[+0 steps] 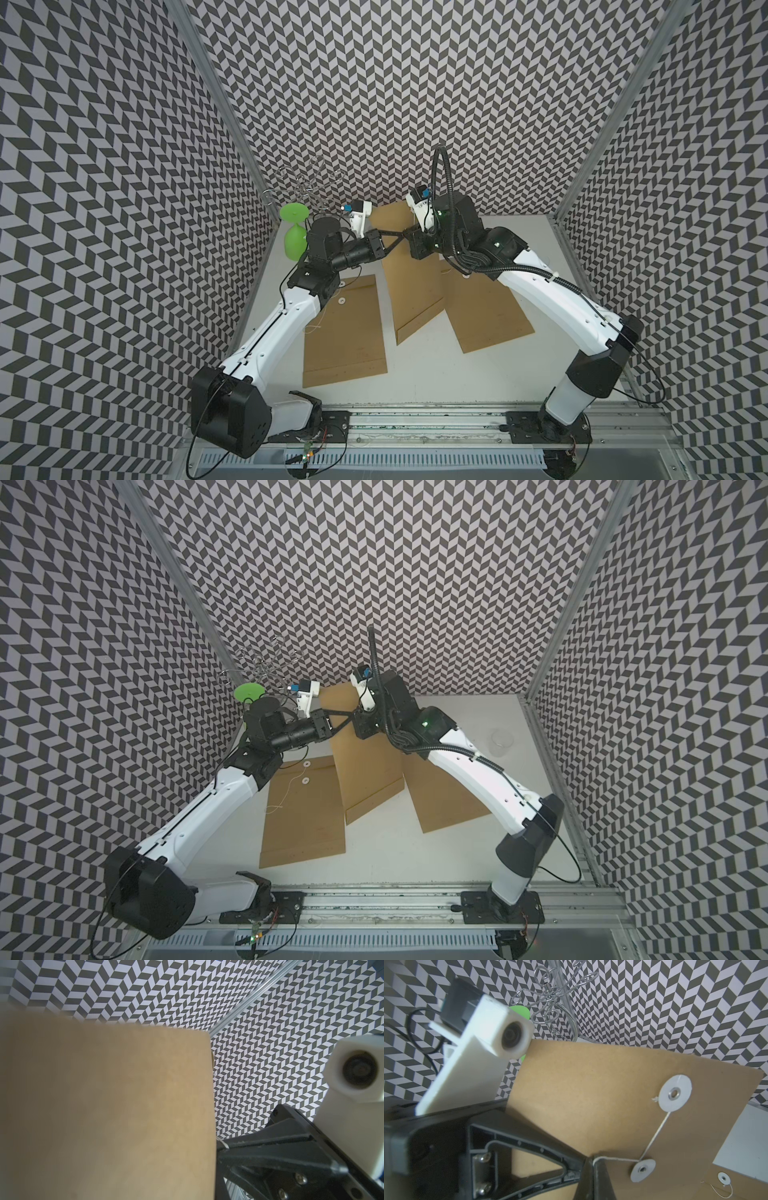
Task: Close the mouth of the file bag
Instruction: Close the file bag.
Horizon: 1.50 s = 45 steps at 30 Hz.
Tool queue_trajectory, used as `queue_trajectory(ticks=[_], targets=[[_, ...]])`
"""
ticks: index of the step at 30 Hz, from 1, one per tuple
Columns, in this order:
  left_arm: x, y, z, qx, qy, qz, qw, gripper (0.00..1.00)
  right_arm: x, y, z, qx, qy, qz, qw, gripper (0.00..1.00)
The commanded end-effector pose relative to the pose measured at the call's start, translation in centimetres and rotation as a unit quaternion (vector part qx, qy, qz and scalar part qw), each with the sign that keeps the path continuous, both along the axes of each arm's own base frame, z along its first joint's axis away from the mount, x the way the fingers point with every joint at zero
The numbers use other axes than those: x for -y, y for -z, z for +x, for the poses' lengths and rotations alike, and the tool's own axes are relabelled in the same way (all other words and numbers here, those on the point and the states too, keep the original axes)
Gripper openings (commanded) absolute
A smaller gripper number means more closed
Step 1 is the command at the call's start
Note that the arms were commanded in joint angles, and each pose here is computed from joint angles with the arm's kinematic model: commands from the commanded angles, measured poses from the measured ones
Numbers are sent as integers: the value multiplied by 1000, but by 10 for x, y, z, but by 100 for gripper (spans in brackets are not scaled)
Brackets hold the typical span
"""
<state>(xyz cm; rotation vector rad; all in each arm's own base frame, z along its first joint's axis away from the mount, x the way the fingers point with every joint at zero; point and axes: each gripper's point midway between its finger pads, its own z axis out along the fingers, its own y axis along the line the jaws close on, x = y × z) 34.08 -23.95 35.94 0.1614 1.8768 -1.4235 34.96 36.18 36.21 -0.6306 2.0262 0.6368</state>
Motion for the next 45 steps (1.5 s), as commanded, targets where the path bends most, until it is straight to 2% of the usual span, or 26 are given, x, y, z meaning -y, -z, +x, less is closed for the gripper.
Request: queue_trajectory(ticks=[1, 8, 14, 25, 35, 45], targets=[[4, -55, -13, 84, 23, -25, 996, 0, -19, 4, -18, -20, -56, 29, 998, 0], [1, -63, -14, 96, 27, -31, 995, 0, -21, 13, -23, -33, -85, 60, 994, 0], [5, -74, -19, 108, 50, -49, 992, 0, -13, 19, -16, -33, -81, 73, 993, 0], [2, -100, -44, 147, 106, -100, 978, 0, 1, -10, -28, 17, -88, 134, 987, 0], [1, -121, -57, 172, 129, -124, 969, 0, 10, -14, -34, 19, -91, 170, 981, 0], [1, -121, -67, 182, 146, -125, 964, 0, 13, -20, -32, 19, -94, 180, 979, 0]])
